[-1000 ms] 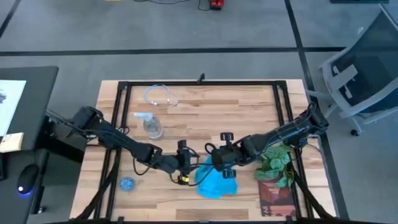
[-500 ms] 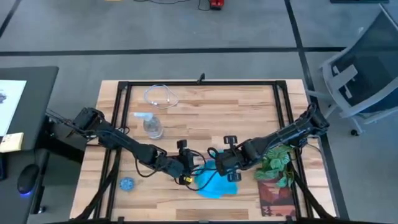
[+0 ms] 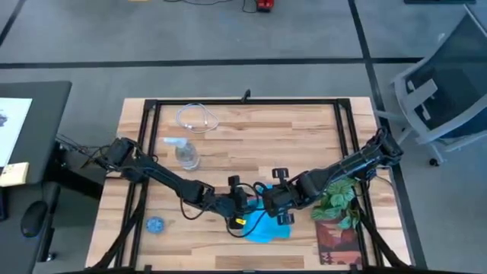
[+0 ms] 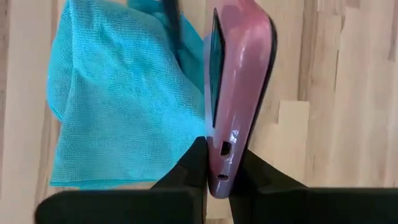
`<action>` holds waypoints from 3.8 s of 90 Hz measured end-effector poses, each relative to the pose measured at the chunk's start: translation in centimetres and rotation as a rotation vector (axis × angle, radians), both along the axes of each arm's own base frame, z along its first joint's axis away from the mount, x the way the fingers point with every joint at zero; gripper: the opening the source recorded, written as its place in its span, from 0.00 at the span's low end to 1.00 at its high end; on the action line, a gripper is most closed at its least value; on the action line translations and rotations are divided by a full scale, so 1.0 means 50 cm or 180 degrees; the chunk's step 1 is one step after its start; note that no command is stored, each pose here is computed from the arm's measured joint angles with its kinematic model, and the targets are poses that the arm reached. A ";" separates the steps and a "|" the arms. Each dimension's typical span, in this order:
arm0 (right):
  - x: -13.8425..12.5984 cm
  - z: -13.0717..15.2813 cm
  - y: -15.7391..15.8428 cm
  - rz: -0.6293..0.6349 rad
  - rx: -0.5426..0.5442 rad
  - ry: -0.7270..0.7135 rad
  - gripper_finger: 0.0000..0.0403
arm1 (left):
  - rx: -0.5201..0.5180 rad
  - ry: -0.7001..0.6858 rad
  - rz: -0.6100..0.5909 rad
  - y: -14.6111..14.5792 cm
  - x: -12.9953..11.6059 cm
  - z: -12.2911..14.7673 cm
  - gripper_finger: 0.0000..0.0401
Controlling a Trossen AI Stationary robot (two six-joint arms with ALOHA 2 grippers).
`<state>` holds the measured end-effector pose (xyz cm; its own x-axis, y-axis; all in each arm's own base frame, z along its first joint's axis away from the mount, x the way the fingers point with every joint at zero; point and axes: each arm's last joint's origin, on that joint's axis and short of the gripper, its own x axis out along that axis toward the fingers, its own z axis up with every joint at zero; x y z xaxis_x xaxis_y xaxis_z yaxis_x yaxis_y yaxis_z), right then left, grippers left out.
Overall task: Apply microfiber cloth
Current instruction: Spray the back of the cellphone using the spray bottle
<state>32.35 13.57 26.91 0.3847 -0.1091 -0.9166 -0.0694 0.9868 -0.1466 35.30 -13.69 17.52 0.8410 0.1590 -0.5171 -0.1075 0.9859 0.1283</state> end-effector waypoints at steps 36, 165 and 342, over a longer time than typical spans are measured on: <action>-0.015 0.003 -0.006 -0.0016 -0.0216 0.0131 0.24 | -0.0396 -0.0163 0.0352 -0.001 -0.022 -0.003 0.01; 0.419 -0.037 -0.362 0.0050 0.0587 -0.3570 0.79 | -0.1819 -0.0340 -0.0793 -0.164 -0.489 0.160 0.01; 0.037 0.064 -0.015 -0.1437 0.0250 -0.2244 0.20 | 0.0274 -0.1678 0.1428 -0.085 -0.371 0.076 0.02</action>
